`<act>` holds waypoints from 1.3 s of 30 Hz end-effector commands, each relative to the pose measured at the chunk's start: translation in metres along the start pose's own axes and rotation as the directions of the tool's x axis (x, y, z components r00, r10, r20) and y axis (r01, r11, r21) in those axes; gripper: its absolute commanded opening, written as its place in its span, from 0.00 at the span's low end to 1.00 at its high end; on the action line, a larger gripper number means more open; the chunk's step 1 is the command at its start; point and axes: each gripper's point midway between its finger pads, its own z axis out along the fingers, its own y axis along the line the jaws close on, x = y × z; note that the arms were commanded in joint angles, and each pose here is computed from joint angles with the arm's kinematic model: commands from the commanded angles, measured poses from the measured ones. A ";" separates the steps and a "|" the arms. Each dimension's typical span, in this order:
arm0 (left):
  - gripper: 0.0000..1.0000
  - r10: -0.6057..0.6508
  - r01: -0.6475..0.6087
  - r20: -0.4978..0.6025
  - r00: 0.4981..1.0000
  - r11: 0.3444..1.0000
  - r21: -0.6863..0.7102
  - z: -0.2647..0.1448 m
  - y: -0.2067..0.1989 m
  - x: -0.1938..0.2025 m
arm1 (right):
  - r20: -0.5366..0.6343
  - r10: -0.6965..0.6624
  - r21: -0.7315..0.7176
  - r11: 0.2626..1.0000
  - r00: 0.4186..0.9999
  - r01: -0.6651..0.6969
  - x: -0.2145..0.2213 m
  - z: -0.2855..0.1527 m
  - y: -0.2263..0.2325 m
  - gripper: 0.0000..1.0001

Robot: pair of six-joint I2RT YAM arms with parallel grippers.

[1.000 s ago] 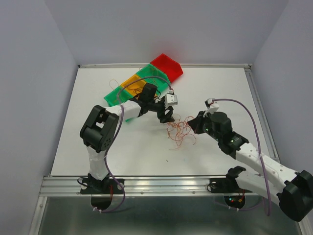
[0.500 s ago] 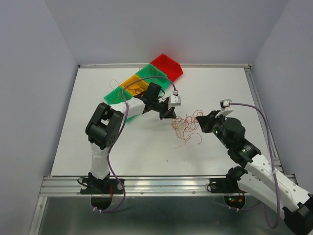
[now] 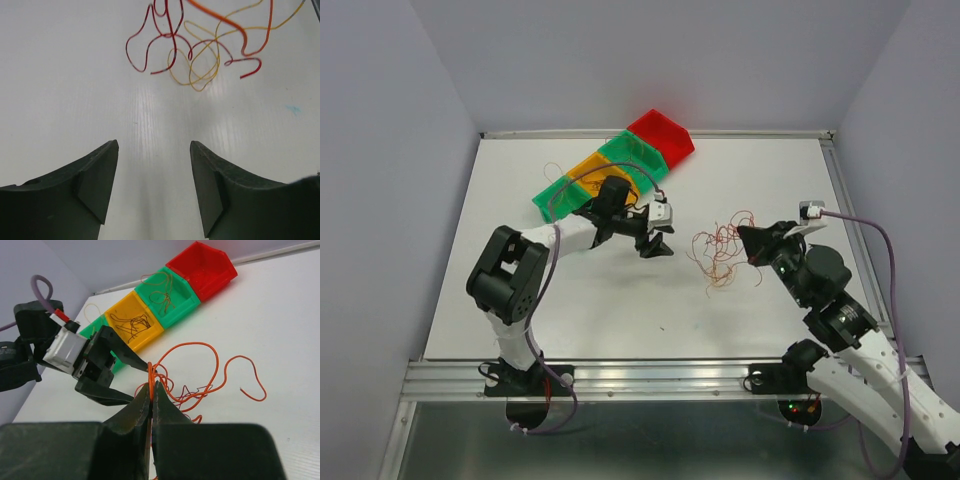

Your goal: Untangle the cables

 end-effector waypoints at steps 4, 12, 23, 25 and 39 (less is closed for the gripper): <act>0.70 0.213 -0.205 0.236 0.948 0.977 -0.060 -0.020 -0.010 -0.082 | 0.084 0.031 -0.168 0.986 0.996 -0.016 -0.065 -0.008 0.055 0.00; 0.71 0.258 -0.237 0.307 0.916 0.966 -0.103 -0.025 -0.020 -0.106 | 0.134 0.047 -0.284 0.959 0.990 -0.007 -0.110 -0.013 0.094 0.01; 0.75 0.341 -0.257 0.377 0.861 0.932 -0.256 -0.047 -0.023 -0.148 | 0.127 0.073 -0.403 0.915 0.989 -0.016 -0.116 -0.007 0.122 0.01; 0.74 0.344 -0.258 0.378 0.859 0.930 -0.261 -0.047 -0.024 -0.147 | 0.123 0.079 -0.411 0.911 0.989 -0.021 -0.116 -0.007 0.124 0.01; 0.01 0.325 -0.205 0.355 0.877 0.919 -0.336 -0.049 -0.006 -0.147 | 0.177 0.129 -0.452 0.891 0.976 -0.035 -0.134 -0.015 0.132 0.00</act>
